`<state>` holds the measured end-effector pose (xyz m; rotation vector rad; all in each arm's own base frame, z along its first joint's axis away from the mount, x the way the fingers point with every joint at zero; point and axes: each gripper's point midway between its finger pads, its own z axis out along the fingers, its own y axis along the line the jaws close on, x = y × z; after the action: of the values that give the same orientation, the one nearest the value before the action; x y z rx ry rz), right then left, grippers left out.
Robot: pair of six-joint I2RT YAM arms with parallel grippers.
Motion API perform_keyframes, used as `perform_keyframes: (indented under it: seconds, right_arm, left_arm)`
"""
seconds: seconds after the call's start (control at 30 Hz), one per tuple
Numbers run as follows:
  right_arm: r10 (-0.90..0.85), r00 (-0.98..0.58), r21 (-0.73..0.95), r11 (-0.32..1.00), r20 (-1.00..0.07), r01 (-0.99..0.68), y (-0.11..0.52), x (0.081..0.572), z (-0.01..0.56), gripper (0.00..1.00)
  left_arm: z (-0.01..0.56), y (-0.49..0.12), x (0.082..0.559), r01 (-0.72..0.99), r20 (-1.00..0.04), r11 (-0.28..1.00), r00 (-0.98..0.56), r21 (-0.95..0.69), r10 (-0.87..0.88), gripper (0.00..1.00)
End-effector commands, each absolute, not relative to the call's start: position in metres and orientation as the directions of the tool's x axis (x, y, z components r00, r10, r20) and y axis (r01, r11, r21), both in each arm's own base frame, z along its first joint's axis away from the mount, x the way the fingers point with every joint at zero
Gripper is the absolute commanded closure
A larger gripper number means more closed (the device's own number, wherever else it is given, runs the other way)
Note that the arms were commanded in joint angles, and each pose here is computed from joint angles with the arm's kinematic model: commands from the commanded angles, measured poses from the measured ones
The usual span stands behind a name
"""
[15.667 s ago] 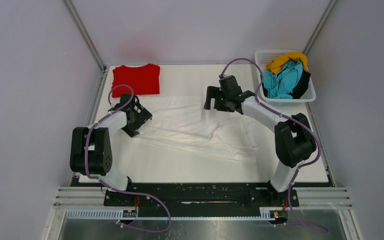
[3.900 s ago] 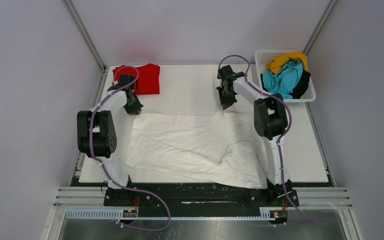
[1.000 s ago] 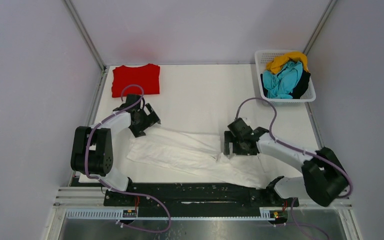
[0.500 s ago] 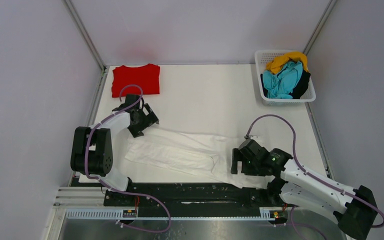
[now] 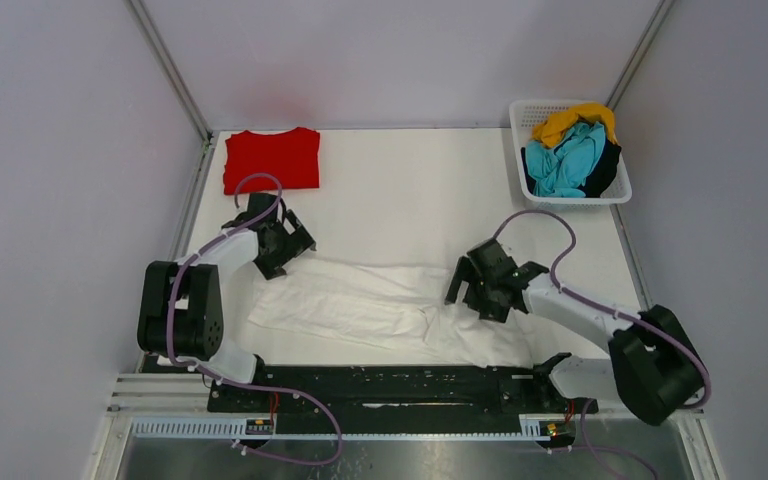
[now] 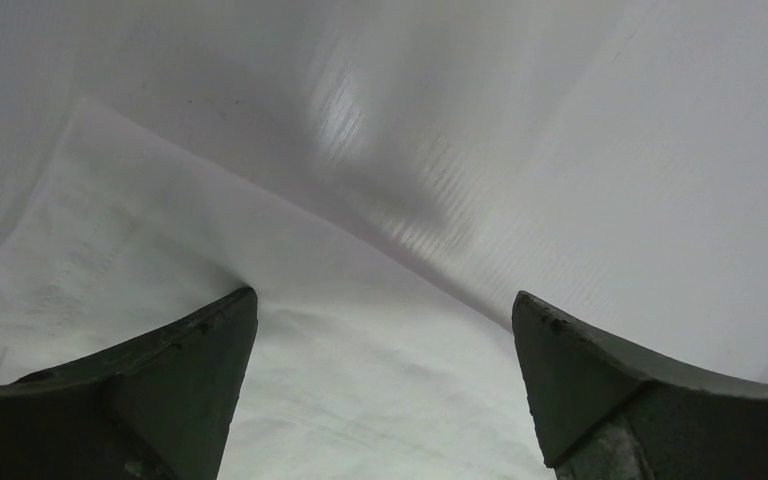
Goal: Fold and stack the t-shirts
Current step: Rotate the tshirt 90 degrees
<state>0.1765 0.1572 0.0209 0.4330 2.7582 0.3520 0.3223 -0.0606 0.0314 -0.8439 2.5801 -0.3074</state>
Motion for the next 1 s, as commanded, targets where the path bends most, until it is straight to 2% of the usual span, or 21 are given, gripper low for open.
perform_keyframes:
  seconds: [0.0,0.13,0.37,0.6,0.67,0.73,0.97]
  right_arm:
    - [0.385,-0.874,0.339,0.898,-0.297,0.281,0.165,0.235,0.014,0.01]
    - [0.389,-0.893,0.36,0.886,-0.227,0.294,0.174,0.286,0.007,0.01]
    - [0.347,-0.906,0.351,0.902,-0.242,0.252,0.184,0.401,0.025,0.0]
    - [0.307,-0.932,0.397,0.893,-0.19,0.213,0.22,0.471,0.03,0.01]
    - [0.307,-0.944,0.444,0.867,-0.122,0.225,0.24,0.485,0.027,0.01]
    - [0.328,-0.939,0.473,0.847,-0.104,0.243,0.252,0.502,0.032,0.01]
    - [0.411,-0.897,0.638,0.737,-0.161,0.223,0.282,0.552,0.057,0.01]
  left_arm:
    - [0.035,-0.058,0.313,-0.561,-0.32,0.751,-0.682,-0.349,-0.658,0.01]
    - [0.035,-0.069,0.3,-0.568,-0.3,0.727,-0.668,-0.385,-0.681,0.01]
    - [0.018,-0.106,0.246,-0.591,-0.219,0.668,-0.652,-0.452,-0.726,0.01]
    - [0.025,-0.157,0.203,-0.56,-0.182,0.608,-0.634,-0.562,-0.752,0.01]
    - [0.032,-0.171,0.197,-0.544,-0.17,0.592,-0.634,-0.595,-0.755,0.01]
    - [0.037,-0.186,0.189,-0.512,-0.169,0.602,-0.659,-0.613,-0.733,0.01]
    - [0.036,-0.233,0.162,-0.409,-0.154,0.711,-0.798,-0.572,-0.583,0.01]
